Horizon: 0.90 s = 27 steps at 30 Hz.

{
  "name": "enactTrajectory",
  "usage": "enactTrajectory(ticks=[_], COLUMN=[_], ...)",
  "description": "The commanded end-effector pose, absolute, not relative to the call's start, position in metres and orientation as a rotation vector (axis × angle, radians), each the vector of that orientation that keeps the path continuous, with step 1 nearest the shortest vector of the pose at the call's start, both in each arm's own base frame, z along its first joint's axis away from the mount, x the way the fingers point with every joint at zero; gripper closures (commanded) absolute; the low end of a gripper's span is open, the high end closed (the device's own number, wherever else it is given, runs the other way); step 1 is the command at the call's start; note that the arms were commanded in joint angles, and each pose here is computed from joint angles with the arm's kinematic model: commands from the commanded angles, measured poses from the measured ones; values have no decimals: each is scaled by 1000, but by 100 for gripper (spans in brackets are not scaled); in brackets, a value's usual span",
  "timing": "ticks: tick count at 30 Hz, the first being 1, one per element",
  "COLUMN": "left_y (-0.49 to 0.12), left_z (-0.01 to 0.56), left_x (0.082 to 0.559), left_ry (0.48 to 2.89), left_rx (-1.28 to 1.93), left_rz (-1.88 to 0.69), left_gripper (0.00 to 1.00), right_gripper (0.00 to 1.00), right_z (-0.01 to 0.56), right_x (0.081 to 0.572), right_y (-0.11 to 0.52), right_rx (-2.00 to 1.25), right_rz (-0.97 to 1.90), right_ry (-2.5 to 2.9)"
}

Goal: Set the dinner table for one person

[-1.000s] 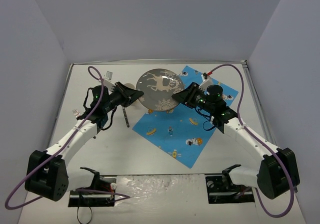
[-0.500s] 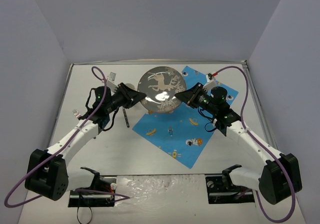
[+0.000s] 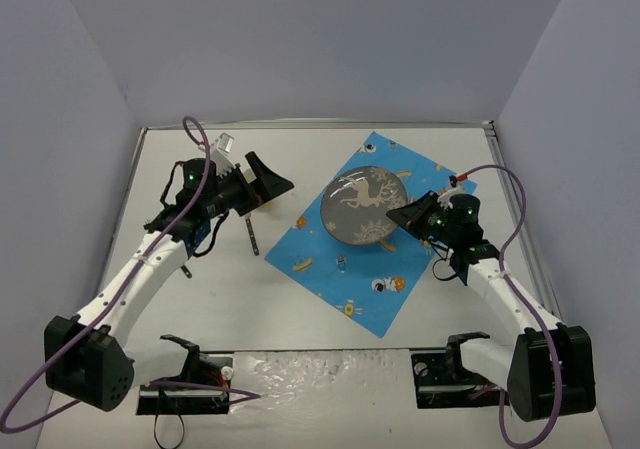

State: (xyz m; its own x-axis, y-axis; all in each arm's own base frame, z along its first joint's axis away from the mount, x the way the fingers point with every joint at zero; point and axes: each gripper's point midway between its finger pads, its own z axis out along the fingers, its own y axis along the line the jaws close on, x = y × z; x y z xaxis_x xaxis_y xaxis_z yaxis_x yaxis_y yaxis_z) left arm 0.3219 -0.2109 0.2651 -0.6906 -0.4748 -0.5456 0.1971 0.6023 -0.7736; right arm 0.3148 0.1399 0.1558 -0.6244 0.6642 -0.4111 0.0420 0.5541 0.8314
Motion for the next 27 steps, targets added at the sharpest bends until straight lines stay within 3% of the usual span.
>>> enactTrajectory(ticks=[1, 10, 27], left_y=[-150, -41, 8], left_z=[291, 277, 228], left_x=[315, 303, 292], left_ry=[2072, 2078, 2024], left_rx=[-67, -132, -301], left_rz=[-697, -170, 49], left_gripper=[3, 3, 3], right_gripper=[100, 100, 100], right_z=[222, 188, 145], right_x=[326, 342, 368], right_y=[133, 123, 112], right_rx=[457, 490, 479], right_rz=[1208, 1175, 1180], right_ry=[1801, 1833, 1888])
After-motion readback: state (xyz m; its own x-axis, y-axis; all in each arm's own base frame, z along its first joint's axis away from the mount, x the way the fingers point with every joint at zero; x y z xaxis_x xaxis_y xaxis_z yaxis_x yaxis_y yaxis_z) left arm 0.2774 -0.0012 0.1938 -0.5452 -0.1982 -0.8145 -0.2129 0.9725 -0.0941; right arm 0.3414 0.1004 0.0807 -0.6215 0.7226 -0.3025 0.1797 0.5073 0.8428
